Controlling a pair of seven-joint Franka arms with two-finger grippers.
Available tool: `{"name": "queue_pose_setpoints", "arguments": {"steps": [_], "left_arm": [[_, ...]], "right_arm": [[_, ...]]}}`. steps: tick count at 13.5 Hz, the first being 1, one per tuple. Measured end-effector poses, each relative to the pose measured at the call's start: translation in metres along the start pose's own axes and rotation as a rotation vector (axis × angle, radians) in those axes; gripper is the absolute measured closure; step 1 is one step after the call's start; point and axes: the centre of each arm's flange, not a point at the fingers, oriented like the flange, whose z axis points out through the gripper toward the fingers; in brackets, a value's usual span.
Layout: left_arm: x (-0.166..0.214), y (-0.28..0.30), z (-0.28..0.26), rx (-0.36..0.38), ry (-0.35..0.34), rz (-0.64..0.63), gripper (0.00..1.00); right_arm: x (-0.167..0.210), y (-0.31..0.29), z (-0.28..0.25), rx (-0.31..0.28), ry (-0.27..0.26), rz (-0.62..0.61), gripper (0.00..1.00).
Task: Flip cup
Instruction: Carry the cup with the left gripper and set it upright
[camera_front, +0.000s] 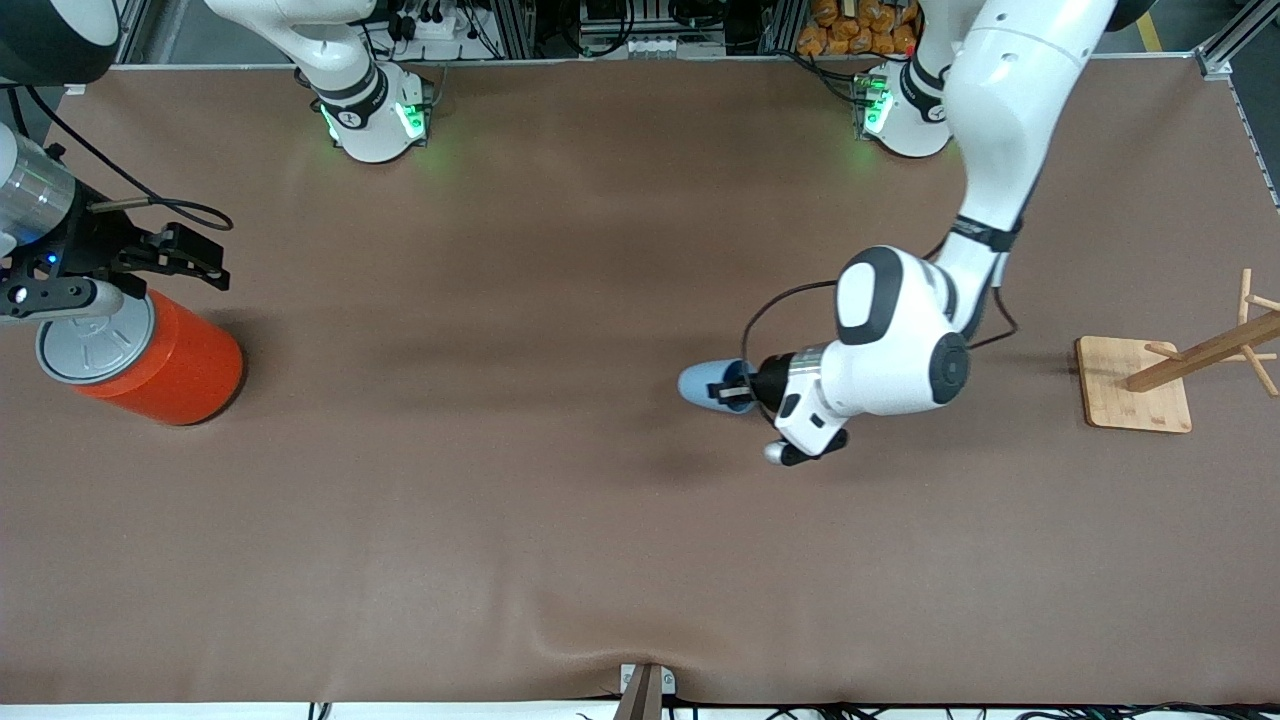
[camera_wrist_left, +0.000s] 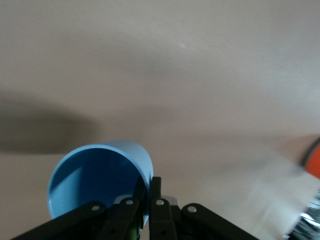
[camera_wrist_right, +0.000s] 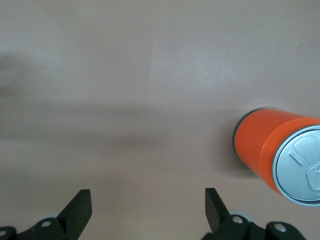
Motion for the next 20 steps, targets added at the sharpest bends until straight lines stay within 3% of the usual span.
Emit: {"name": "queue_pose_setpoints", "arguments": {"steps": [6, 8, 11, 14, 20], "left_arm": [[0.028, -0.066, -0.078, 0.364, 0.149, 0.046, 0.95], [0.031, -0.085, -0.094, 0.452, 0.186, 0.029, 0.95], [0.039, -0.123, -0.099, 0.482, 0.208, -0.004, 0.95], [0.046, -0.163, -0.094, 0.503, 0.29, 0.007, 0.95], [0.042, -0.209, -0.074, 0.516, 0.388, 0.062, 0.95]], "right_arm": [[-0.008, 0.02, -0.019, 0.001, -0.007, 0.05, 0.0], [-0.011, 0.035, -0.029, 0.002, -0.005, 0.077, 0.0], [-0.014, 0.052, -0.033, 0.004, -0.001, 0.109, 0.0], [-0.016, 0.063, -0.033, 0.005, -0.009, 0.129, 0.0], [-0.019, 0.076, -0.034, 0.006, -0.014, 0.153, 0.0]]}}
